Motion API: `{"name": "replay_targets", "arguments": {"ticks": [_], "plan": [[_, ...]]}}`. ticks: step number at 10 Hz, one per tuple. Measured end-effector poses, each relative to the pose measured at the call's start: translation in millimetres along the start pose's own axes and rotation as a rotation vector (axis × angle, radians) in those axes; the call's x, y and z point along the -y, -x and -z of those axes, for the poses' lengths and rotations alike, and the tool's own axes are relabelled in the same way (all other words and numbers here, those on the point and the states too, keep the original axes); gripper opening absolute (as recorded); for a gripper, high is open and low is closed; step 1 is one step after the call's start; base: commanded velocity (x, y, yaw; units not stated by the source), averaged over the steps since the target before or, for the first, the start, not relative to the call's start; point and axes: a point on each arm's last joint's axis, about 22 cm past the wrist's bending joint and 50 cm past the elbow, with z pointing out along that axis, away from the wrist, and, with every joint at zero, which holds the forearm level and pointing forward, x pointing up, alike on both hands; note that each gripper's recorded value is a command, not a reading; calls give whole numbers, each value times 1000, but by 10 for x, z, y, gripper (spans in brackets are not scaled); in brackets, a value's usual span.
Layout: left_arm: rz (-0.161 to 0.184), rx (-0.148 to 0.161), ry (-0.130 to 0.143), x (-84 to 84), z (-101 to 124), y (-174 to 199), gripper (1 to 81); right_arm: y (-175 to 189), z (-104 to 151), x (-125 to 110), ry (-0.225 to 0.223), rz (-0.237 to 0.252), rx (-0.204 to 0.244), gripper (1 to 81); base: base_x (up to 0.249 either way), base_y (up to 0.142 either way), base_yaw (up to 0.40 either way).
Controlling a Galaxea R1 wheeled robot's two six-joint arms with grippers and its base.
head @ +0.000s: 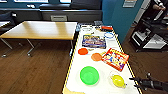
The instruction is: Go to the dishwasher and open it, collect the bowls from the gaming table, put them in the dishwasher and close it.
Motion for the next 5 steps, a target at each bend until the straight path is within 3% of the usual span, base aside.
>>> {"name": "replay_targets", "arguments": {"ticks": [2,5], "plan": [[0,0,0,0,0,0,811,-19,-91,38,-3,1,0,811,0,0,0],[0,0,0,3,1,0,811,-310,-80,89,0,0,-50,811,0,0,0]]}}
